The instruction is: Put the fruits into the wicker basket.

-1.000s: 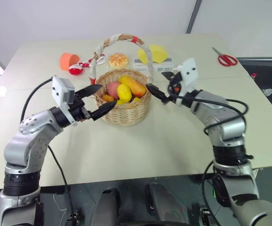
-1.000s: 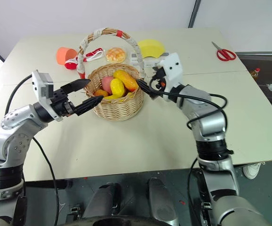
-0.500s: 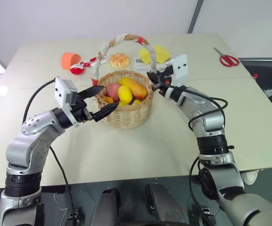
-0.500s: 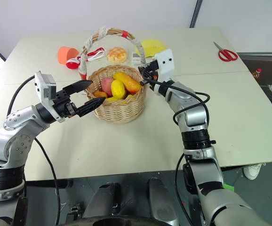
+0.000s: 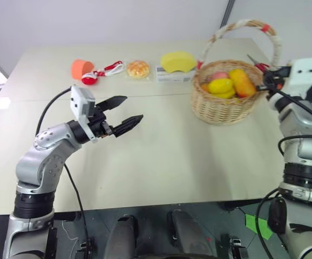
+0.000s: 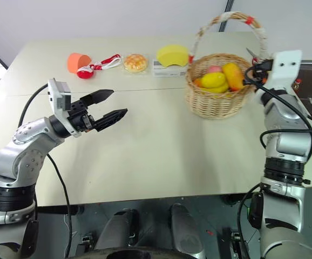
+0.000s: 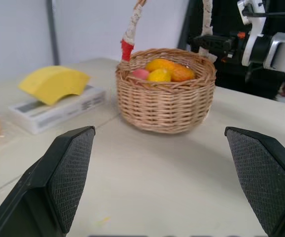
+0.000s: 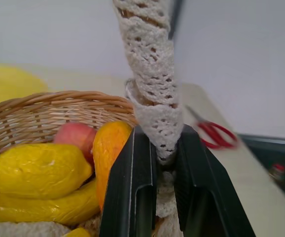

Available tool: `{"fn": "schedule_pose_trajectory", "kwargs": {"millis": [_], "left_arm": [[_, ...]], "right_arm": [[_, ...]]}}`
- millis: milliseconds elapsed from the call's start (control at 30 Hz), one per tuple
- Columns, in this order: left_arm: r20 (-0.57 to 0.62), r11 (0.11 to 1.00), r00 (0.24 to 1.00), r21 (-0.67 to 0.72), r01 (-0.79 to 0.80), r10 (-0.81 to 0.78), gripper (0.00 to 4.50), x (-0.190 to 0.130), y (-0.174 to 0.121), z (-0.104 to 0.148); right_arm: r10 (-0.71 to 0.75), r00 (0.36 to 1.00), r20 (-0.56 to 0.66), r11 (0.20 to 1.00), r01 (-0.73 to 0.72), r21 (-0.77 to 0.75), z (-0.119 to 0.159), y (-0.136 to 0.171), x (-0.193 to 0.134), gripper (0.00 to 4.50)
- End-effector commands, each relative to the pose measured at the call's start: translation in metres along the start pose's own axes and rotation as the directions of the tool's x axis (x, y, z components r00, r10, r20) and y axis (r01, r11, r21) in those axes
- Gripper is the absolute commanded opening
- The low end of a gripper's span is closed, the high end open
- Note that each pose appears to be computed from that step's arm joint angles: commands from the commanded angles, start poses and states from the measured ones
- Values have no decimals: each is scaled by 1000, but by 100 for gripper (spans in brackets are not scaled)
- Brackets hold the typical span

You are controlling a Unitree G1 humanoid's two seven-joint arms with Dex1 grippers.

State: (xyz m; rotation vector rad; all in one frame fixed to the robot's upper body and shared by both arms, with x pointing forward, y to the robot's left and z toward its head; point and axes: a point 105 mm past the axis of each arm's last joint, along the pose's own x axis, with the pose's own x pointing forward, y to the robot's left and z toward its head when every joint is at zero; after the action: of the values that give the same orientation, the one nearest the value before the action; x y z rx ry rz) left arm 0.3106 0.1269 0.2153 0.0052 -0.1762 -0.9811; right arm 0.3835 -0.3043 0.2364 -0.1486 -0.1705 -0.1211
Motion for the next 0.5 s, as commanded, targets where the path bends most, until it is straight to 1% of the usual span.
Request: {"fn": "schedule_pose_trajectory", "kwargs": {"millis": [33,100,133,233,300,367,433,500], "left_arm": [[31,999,999,41,18,-19,450,9,0,6],[36,999,999,41,11,-12,450,11,4,6],[42,999,999,41,8,-10,450,12,5,6],[47,999,999,45,4,-6,450,12,7,6],[39,999,999,48,-9,7,450,9,10,5],[30,999,999,49,-23,21,450,5,13,2],[2,996,996,40,-85,85,450,-9,23,-6],[-20,988,989,36,-147,148,450,-21,32,-13]], "right_arm": [[-34,997,65,997,29,69,10,-5,0,5],[-17,997,71,996,11,84,10,-2,-2,103],[-29,997,77,996,23,86,12,-4,-4,133],[-68,994,84,996,63,65,16,-14,-11,301],[-73,994,85,997,70,44,16,-20,-18,393],[-64,995,79,998,63,20,13,-25,-27,393],[-47,998,41,999,46,12,2,-40,-44,393],[-21,1000,22,1000,20,5,-3,-48,-57,393]]}}
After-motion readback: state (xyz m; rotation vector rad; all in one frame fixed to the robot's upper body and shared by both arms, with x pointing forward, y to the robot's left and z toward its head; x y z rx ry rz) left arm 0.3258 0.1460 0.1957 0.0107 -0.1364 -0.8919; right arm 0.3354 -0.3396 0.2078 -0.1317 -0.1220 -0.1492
